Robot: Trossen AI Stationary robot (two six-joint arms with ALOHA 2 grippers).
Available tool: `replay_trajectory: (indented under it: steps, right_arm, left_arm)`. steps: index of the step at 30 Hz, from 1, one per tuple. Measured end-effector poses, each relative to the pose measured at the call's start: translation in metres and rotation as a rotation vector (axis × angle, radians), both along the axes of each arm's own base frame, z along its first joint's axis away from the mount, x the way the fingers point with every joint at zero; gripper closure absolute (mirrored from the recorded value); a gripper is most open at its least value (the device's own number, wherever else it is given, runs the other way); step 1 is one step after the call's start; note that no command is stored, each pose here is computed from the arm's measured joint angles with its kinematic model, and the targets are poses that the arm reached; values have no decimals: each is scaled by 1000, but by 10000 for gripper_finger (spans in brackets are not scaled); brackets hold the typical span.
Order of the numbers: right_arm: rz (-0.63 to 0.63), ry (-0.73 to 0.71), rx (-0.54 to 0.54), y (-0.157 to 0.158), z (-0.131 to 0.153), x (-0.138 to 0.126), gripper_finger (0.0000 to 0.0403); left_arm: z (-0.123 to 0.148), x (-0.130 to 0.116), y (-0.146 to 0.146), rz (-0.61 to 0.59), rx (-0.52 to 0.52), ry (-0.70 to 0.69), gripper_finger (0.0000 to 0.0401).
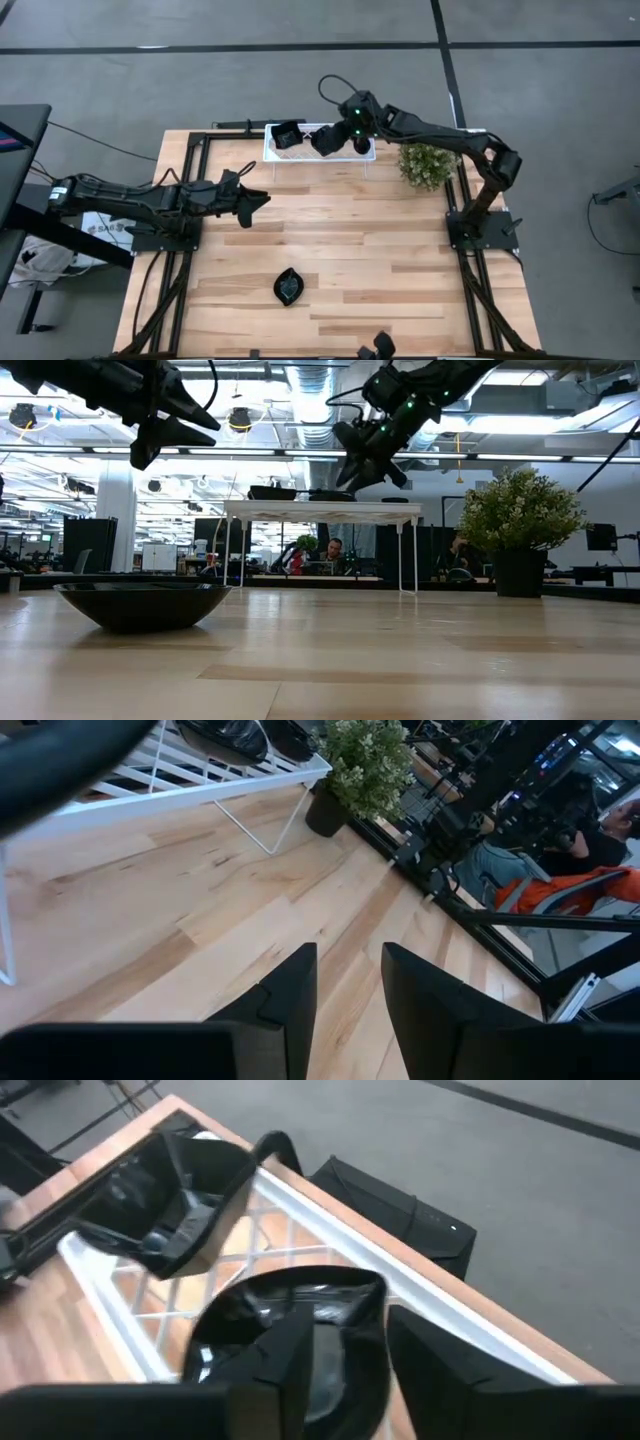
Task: Pick & Place Mini shaped plates
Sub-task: Stack the leaf-shaped plate on top of the leaf-shaped plate on the shelf
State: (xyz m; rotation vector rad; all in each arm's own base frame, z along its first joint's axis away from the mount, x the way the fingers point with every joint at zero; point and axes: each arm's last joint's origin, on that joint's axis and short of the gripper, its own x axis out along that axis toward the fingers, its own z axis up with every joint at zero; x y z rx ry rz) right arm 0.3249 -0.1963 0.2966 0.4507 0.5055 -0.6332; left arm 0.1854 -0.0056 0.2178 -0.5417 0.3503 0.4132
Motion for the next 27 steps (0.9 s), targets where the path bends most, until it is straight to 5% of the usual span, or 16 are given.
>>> replay_trajectory:
  steps: [10,27]
  right_arm:
    - [169,-96,-147,67,57,-10,255]
    - [506,-74,-301,217,69,1,290]
  left_arm:
    - [-7,-1,-2,-73,11,84,285]
    - [-89,32,-70,-158,-339,353,285]
